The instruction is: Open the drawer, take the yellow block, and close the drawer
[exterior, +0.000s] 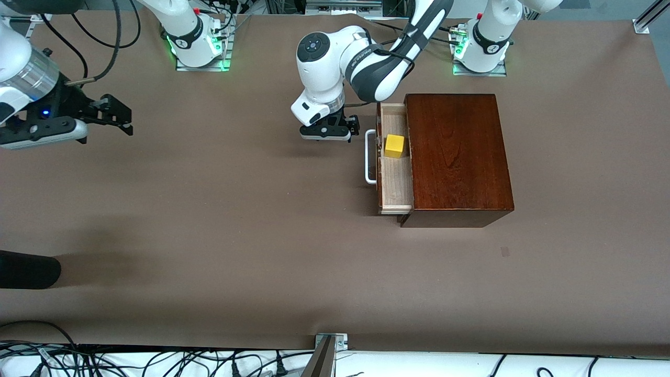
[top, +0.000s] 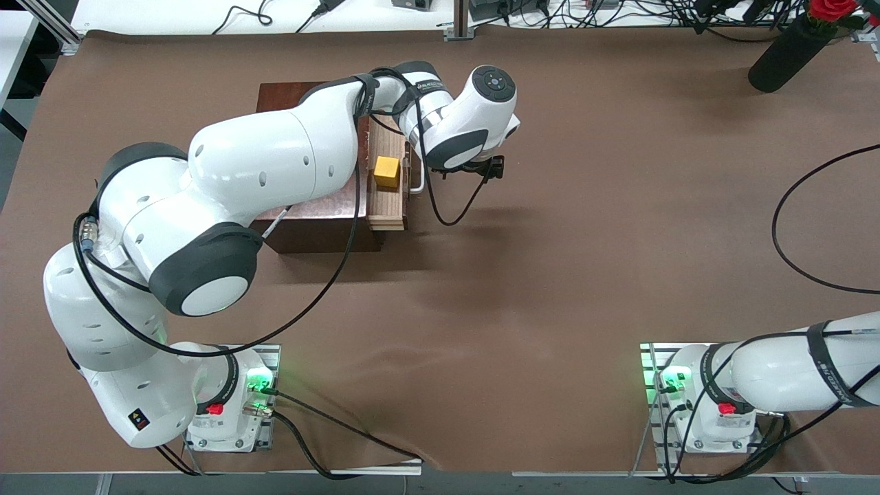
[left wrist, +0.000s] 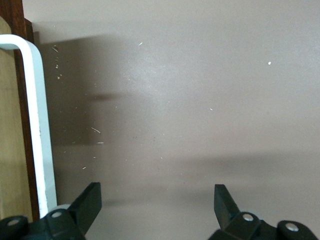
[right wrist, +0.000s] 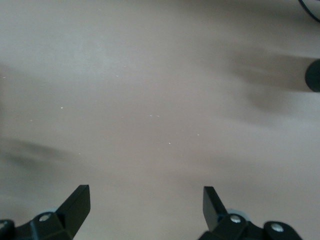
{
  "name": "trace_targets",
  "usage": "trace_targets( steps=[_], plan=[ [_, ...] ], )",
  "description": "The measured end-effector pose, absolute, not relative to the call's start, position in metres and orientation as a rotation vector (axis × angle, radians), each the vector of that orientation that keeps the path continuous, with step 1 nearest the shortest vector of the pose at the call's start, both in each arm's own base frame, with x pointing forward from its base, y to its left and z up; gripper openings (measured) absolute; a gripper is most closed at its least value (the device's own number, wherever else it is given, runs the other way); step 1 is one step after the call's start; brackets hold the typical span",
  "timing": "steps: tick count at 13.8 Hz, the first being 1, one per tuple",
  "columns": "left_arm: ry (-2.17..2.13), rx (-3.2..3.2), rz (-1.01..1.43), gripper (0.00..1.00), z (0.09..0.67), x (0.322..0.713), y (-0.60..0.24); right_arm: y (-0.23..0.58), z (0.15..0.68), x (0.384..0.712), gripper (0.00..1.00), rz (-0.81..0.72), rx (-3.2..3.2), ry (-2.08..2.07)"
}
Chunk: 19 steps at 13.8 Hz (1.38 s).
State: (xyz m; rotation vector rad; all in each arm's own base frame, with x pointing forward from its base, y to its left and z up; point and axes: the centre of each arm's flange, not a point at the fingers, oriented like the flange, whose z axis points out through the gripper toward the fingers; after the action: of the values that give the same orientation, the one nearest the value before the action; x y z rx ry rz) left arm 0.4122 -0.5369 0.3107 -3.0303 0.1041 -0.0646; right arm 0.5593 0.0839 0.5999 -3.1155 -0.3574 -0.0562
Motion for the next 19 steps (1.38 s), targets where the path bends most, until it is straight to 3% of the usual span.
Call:
trace_targets(
  steps=[3,7,13,19],
  plan=[
    [0.084,-3.008,-0.051,1.0,0.324,0.419,-0.532,0.097,0.601,0.558,1.0,-0.061,-3.111,-0.392],
    [0.084,-2.945,0.008,1.0,0.41,0.463,-0.481,0.096,0.594,0.556,1.0,0.003,-3.113,-0.396],
    [0.251,-3.041,0.128,1.0,0.546,0.547,-0.278,0.149,0.58,0.542,1.0,0.129,-3.031,-0.805],
    [0.062,-3.136,0.27,1.0,0.575,0.579,-0.077,0.305,0.584,0.488,1.0,0.09,-2.826,-1.335]
  ],
)
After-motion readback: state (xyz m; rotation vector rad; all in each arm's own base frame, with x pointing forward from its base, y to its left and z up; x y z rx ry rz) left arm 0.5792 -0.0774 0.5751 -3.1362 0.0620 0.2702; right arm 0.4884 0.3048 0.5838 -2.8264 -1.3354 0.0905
